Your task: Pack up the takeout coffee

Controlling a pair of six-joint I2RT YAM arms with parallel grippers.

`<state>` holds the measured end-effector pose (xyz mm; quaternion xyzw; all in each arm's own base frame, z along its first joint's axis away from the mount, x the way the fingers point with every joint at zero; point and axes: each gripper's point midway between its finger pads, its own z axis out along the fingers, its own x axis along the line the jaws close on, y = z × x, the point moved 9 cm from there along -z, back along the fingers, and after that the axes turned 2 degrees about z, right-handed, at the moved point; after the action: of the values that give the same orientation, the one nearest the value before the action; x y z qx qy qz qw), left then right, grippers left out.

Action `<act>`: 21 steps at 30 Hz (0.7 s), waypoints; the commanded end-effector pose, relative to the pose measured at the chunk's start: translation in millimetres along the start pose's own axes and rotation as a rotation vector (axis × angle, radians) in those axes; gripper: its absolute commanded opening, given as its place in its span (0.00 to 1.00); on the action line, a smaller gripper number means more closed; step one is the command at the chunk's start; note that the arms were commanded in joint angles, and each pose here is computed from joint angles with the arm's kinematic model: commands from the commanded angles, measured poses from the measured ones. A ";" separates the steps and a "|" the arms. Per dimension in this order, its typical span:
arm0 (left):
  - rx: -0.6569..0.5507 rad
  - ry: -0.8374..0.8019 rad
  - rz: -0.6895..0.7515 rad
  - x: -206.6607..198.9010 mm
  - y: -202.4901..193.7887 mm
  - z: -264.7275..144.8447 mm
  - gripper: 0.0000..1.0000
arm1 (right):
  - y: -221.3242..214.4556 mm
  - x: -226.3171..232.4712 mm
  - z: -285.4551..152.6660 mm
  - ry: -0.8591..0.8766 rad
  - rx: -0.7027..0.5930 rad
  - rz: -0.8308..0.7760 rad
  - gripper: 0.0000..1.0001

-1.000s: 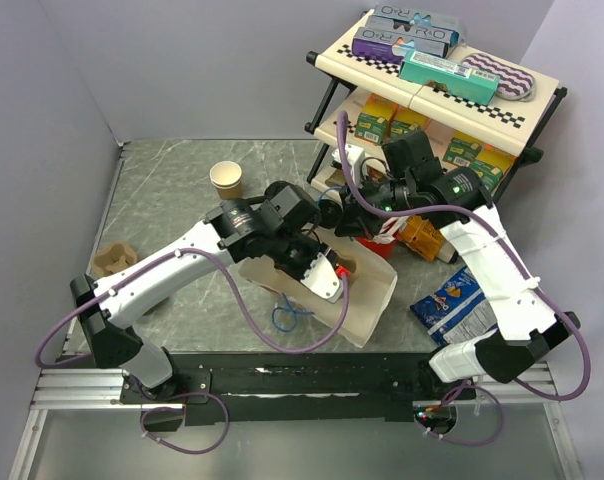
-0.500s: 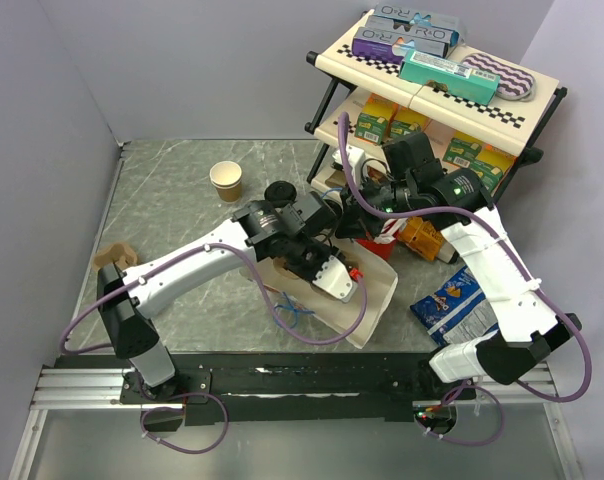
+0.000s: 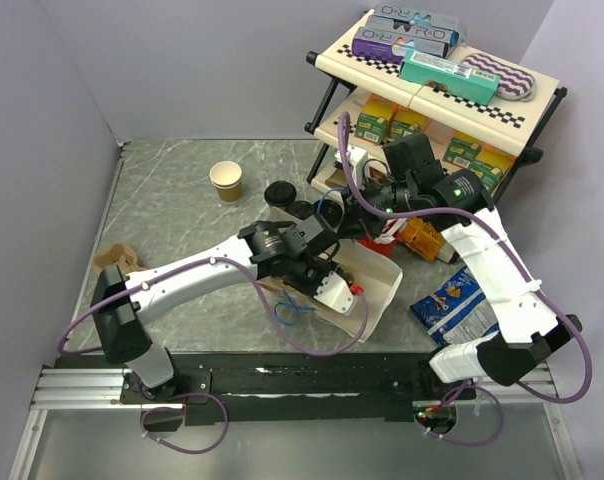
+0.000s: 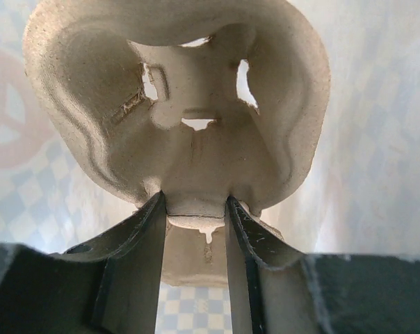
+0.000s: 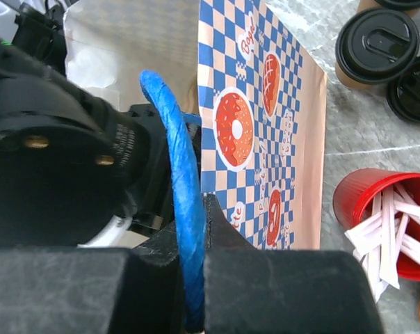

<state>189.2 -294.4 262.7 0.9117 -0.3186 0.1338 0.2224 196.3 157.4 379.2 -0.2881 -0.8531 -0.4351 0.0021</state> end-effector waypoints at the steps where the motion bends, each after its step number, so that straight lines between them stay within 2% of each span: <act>1: -0.020 0.175 -0.024 6.0 5.0 -26.8 0.01 | 8.5 -9.7 -4.3 -0.058 -0.044 0.065 0.00; 5: -0.014 0.169 -0.031 4.7 4.0 -25.2 0.01 | 9.5 -22.8 -2.5 -0.051 -0.047 0.153 0.00; 12: 0.021 0.127 -0.046 14.2 4.1 -8.3 0.01 | 10.2 -17.9 -2.7 0.017 -0.054 0.130 0.00; 21: 0.065 0.058 -0.091 20.2 5.6 4.1 0.01 | 1.5 -7.8 -9.0 0.010 -0.066 0.099 0.00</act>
<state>203.2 -313.0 258.1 0.9243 -0.2759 0.1580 0.2109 215.4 149.0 372.8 -0.3469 -0.8277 -0.4401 0.0290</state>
